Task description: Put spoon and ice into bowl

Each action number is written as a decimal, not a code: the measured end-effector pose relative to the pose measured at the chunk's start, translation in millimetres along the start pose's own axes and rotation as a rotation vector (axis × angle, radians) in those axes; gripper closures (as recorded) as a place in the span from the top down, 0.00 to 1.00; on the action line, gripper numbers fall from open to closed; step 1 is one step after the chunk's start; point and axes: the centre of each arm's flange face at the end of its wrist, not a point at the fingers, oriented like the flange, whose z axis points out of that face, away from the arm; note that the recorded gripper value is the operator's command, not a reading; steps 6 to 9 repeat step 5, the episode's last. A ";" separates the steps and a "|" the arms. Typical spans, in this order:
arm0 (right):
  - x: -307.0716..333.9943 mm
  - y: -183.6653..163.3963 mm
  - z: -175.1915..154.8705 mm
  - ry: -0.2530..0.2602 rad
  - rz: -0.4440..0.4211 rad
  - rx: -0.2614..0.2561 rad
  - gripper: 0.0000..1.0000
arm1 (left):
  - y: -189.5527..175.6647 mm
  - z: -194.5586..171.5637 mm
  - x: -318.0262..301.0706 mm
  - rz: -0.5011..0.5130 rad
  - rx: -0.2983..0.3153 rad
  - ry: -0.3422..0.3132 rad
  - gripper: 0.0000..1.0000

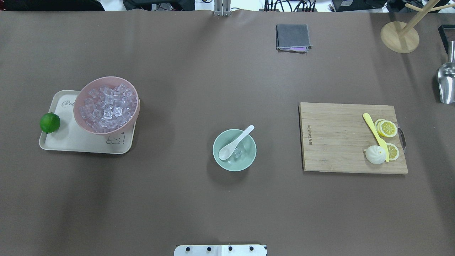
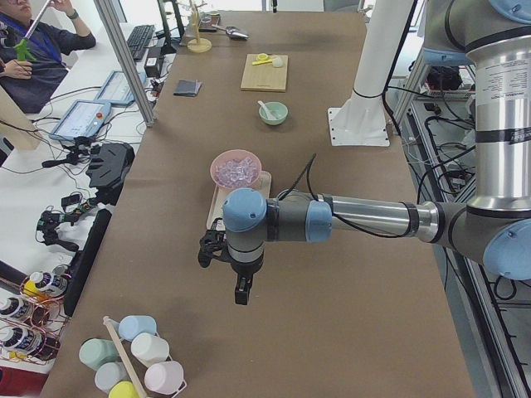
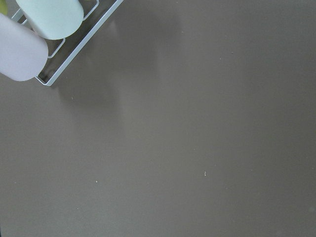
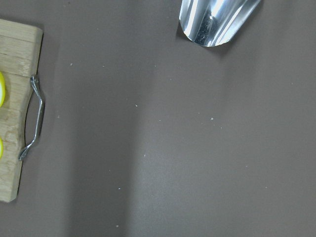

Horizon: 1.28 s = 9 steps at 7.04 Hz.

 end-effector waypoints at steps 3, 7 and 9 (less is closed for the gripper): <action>-2.0 -0.8 2.7 -0.004 -0.004 -0.005 1.00 | -0.7 0.0 0.6 0.002 0.000 0.000 0.99; -2.1 -0.9 4.7 -0.005 -0.005 -0.010 1.00 | -0.7 0.3 0.5 0.002 0.000 0.000 0.99; -2.1 -0.9 4.7 -0.005 -0.005 -0.010 1.00 | -0.7 0.3 0.5 0.002 0.000 0.000 0.99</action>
